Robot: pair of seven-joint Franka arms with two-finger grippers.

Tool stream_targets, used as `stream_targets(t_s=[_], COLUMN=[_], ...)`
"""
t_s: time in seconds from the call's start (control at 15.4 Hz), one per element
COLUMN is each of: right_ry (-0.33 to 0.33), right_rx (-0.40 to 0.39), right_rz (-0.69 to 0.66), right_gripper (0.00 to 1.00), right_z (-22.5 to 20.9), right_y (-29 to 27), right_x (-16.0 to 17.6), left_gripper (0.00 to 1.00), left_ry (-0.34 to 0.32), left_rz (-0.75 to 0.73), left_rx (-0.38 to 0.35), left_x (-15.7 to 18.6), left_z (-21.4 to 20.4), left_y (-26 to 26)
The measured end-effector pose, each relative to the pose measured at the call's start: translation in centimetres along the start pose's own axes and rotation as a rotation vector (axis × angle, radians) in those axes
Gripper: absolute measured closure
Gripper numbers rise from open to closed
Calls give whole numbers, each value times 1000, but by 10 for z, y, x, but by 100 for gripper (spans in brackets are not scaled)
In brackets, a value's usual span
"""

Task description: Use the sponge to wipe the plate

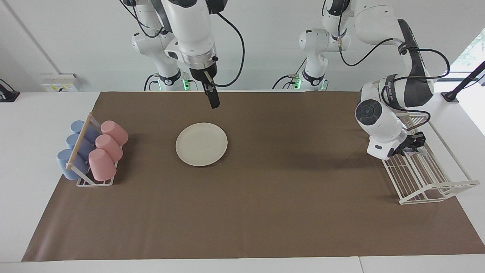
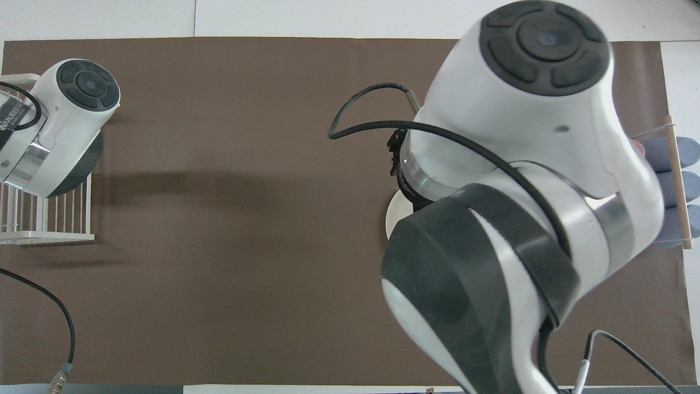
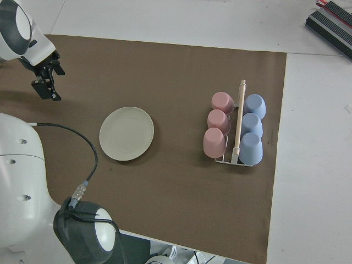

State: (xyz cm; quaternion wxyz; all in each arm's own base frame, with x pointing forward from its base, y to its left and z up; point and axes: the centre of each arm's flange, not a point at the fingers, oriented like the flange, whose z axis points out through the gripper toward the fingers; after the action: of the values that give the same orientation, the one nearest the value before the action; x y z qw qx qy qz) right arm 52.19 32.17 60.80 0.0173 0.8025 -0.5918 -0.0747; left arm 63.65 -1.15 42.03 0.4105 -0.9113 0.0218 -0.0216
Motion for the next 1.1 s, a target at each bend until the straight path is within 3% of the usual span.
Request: stream_targets(t_s=[0.06, 0.32, 0.45, 0.78, 1.1], right_ry=[3, 1, -4, -14, -20], right_rx=[-2, 11, 29, 58, 68], right_rz=[5, 109, 133, 140, 140], right_gripper=[0, 0, 0, 0, 0], right_z=[2, 5, 12, 15, 15], right_y=[1, -4, -9, -7, -5], right_x=[-10, -31, -57, -90, -100], left_gripper=[95, 95, 95, 95, 95], left_ry=[2, 18, -4, -163, -305], left_rz=[-10, -63, -137, -306, -407], left_rx=[2, -1, -69, -379, -830], left_x=[0, 7, 9, -5, -38], left_z=[-1, -13, -31, -91, -120], left_y=[-1, -17, -38, -91, -140])
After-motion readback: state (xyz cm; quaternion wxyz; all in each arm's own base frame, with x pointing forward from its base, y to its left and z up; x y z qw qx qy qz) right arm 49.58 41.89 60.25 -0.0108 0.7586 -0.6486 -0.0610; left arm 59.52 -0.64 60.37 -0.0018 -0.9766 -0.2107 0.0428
